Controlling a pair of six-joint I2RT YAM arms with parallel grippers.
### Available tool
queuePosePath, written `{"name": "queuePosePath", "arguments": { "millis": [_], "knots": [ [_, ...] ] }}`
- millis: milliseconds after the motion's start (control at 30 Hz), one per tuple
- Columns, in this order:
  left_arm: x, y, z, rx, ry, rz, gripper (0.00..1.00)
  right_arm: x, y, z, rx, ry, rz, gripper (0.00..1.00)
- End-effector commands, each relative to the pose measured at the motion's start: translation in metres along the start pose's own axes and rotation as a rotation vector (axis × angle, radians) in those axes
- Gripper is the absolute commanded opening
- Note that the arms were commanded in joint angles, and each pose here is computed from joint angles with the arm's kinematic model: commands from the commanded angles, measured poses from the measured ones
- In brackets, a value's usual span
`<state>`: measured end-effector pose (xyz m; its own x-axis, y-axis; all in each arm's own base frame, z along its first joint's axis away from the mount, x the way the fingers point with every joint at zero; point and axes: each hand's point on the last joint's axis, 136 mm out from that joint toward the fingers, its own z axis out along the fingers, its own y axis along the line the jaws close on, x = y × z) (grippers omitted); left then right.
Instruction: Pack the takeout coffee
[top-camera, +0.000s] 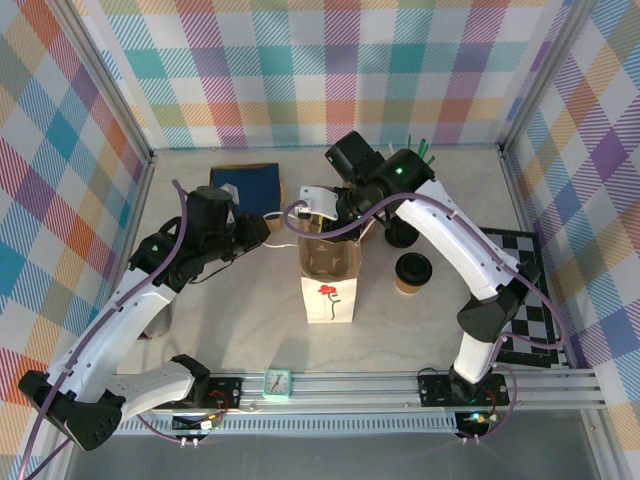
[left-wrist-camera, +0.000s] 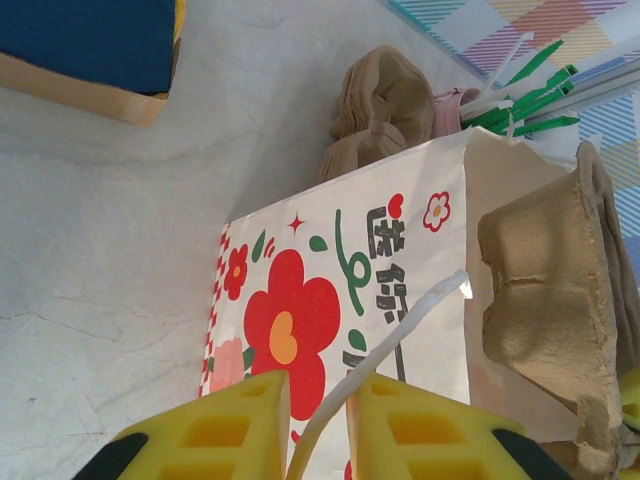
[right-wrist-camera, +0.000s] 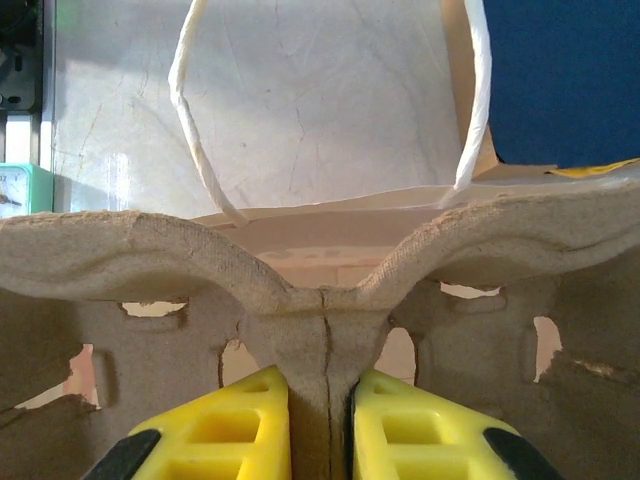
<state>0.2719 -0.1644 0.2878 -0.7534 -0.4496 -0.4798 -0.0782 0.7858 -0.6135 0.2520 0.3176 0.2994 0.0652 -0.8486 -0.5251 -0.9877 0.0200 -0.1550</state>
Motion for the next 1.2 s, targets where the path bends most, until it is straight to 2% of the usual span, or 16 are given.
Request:
{"name": "queuePosePath", "arguments": {
  "millis": [0,333,867,1167],
  "knots": [
    [-0.004,-0.003,-0.003,0.027,-0.021,-0.015,0.22,-0.017,-0.006,-0.025,0.035,-0.101,0.004,0.19],
    [-0.004,-0.003,-0.003,0.034,-0.024,-0.019,0.22,-0.004,-0.014,-0.015,0.068,-0.053,0.016,0.18],
    [-0.006,-0.003,-0.001,0.028,-0.030,-0.022,0.22,0.013,0.008,-0.001,0.022,-0.017,0.011,0.17],
    [-0.006,-0.002,0.001,0.023,-0.026,-0.023,0.22,0.020,0.013,0.008,0.050,0.061,-0.040,0.16]
  ]
}}
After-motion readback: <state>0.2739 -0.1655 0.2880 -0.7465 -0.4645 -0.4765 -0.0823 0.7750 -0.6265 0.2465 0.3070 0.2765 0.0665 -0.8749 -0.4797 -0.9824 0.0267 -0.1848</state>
